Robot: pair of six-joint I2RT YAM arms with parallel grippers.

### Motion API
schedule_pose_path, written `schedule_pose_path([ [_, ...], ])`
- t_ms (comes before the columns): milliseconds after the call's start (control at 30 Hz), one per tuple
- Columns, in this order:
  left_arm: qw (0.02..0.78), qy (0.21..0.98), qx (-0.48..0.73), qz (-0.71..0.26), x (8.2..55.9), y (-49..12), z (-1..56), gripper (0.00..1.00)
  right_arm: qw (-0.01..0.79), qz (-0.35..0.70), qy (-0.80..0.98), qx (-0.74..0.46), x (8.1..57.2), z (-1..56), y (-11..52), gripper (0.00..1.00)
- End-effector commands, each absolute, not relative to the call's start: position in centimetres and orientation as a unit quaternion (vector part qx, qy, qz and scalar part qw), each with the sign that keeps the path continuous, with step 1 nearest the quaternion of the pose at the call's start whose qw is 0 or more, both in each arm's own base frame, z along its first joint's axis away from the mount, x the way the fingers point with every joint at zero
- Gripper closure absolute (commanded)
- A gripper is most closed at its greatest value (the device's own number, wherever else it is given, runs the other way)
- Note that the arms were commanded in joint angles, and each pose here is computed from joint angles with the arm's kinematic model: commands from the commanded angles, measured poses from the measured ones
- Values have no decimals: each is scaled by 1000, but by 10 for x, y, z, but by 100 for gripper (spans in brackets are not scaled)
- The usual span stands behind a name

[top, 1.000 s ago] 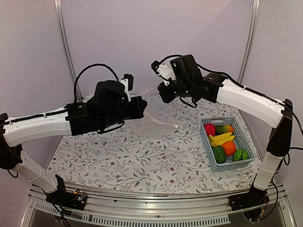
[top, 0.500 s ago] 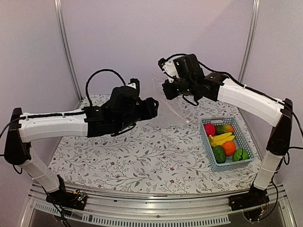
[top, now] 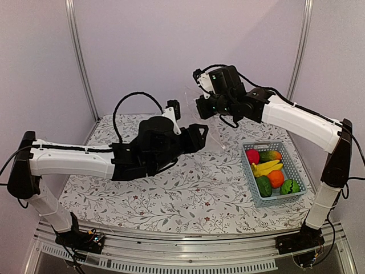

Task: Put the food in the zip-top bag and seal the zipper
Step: Open the zipper food storage bag.

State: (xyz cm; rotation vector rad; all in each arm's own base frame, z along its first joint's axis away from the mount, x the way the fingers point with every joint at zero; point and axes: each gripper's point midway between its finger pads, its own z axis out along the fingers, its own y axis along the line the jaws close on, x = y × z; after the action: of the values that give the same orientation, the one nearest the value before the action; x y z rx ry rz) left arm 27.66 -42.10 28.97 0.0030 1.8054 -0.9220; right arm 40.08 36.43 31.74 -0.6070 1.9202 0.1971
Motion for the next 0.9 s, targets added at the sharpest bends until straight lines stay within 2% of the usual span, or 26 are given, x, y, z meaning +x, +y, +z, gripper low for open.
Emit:
schedule_pose_path([
  [0,534,764,-38,-360,284,-417,276,39,527,93,811,-237,402,311,369,100],
  [333,549,769,-78,-319,323,-415,265,52,525,106,809,-242,391,316,369,100],
  [567,585,760,-108,-261,332,-383,266,98,509,97,813,-264,383,298,364,100],
  [633,593,759,-103,-248,331,-378,267,100,498,100,817,-274,380,286,364,100],
  [767,595,760,-96,-242,329,-375,268,100,475,104,818,-307,372,264,369,77],
  [833,594,761,-95,-244,328,-374,266,100,466,104,822,-311,371,255,370,57],
  [867,593,762,-94,-243,327,-373,265,100,462,106,823,-312,370,253,370,55],
])
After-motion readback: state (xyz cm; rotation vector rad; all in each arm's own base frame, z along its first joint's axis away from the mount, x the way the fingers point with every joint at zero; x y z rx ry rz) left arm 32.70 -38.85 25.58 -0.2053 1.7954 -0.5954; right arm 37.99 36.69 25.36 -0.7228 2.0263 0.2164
